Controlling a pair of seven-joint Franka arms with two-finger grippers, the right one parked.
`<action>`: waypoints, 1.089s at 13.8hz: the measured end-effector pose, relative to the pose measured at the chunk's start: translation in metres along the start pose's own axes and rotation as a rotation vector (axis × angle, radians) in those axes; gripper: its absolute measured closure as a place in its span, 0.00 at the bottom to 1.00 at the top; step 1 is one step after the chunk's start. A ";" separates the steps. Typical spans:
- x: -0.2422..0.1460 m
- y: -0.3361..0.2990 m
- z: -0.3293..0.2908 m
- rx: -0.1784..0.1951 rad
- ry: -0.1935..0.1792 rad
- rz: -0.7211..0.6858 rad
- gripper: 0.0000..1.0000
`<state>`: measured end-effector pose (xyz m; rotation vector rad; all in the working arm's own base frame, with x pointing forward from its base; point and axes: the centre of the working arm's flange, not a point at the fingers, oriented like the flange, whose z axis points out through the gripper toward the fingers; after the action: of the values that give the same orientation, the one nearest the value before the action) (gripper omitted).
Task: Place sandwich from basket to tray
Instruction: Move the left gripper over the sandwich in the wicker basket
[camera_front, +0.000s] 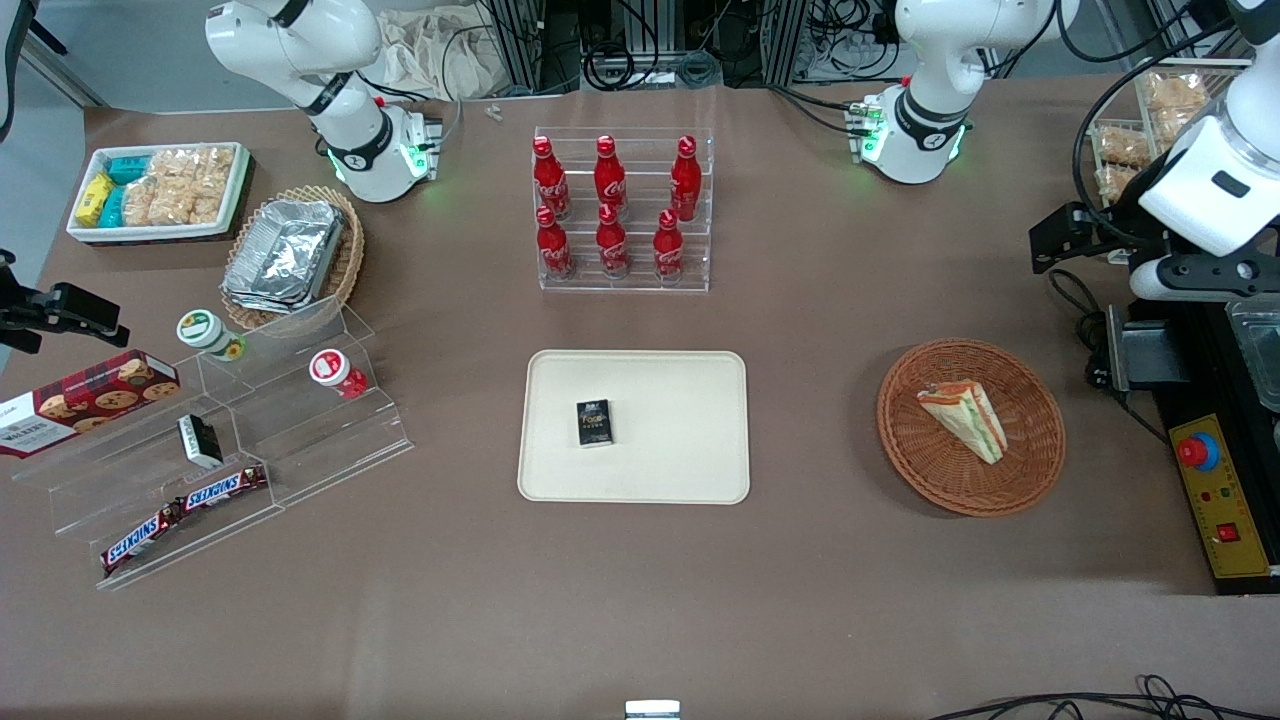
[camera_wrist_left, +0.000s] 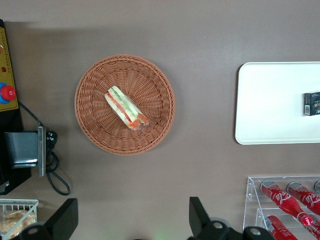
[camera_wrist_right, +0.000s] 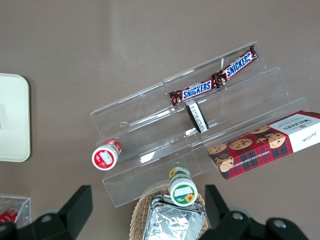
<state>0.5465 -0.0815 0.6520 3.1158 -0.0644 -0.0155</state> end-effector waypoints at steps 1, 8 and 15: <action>0.000 0.000 0.001 0.001 -0.005 0.000 0.00; -0.003 -0.004 0.004 0.007 -0.038 -0.068 0.00; 0.007 -0.021 0.040 0.022 -0.084 -0.354 0.00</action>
<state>0.5538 -0.0613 0.6112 3.1004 0.4871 -0.1529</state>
